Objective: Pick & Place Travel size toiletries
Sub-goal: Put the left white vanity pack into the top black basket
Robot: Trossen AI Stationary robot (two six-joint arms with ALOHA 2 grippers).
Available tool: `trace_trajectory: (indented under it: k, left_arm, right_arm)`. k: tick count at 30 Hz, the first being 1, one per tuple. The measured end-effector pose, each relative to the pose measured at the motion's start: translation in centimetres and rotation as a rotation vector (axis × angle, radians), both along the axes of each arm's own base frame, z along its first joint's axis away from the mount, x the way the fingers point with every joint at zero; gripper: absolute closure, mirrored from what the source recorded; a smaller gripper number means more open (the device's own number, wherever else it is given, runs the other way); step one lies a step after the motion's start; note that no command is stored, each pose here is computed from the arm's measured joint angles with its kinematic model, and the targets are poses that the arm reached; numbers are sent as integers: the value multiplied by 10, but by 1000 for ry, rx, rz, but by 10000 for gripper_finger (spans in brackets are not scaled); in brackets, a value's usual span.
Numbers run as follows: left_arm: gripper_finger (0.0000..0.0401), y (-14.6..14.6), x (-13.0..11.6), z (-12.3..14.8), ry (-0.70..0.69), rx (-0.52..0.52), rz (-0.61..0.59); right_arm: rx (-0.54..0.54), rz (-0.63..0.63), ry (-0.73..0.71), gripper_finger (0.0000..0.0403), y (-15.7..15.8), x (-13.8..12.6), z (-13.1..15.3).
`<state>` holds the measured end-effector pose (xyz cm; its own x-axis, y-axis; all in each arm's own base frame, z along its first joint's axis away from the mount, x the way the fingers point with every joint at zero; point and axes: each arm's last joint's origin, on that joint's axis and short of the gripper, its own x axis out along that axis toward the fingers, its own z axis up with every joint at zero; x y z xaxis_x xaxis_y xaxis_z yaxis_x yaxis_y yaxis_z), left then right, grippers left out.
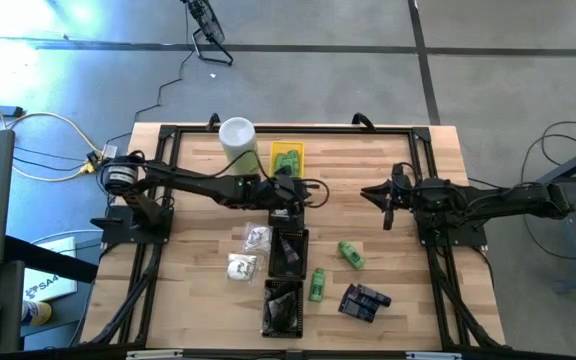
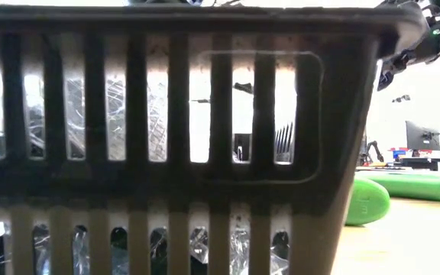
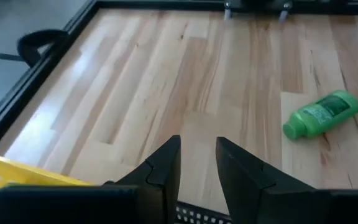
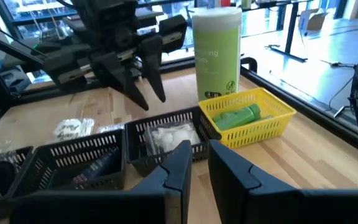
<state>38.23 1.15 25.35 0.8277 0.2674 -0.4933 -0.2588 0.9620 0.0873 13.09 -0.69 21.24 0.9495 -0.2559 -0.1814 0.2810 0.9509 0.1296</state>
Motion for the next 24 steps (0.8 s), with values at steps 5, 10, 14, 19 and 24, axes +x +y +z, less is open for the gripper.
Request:
trace_trajectory:
  k: [5,10,14,19,24]
  left_arm:
    - [304,0,-20,5,-29,4,1]
    - [304,-1,-45,7,-104,28,-16]
    - [304,-9,-65,4,-177,67,-67]
    - [304,-19,-87,7,-234,106,-119]
    - [304,-24,-108,11,-258,111,-145]
  right_arm:
    - [-36,5,-27,357,0,1,3]
    - [-65,10,-32,357,0,1,5]
    - [-76,10,-29,357,0,1,5]
    - [-83,-21,-29,357,-1,0,5]
    - [-89,-59,-32,357,-2,0,5]
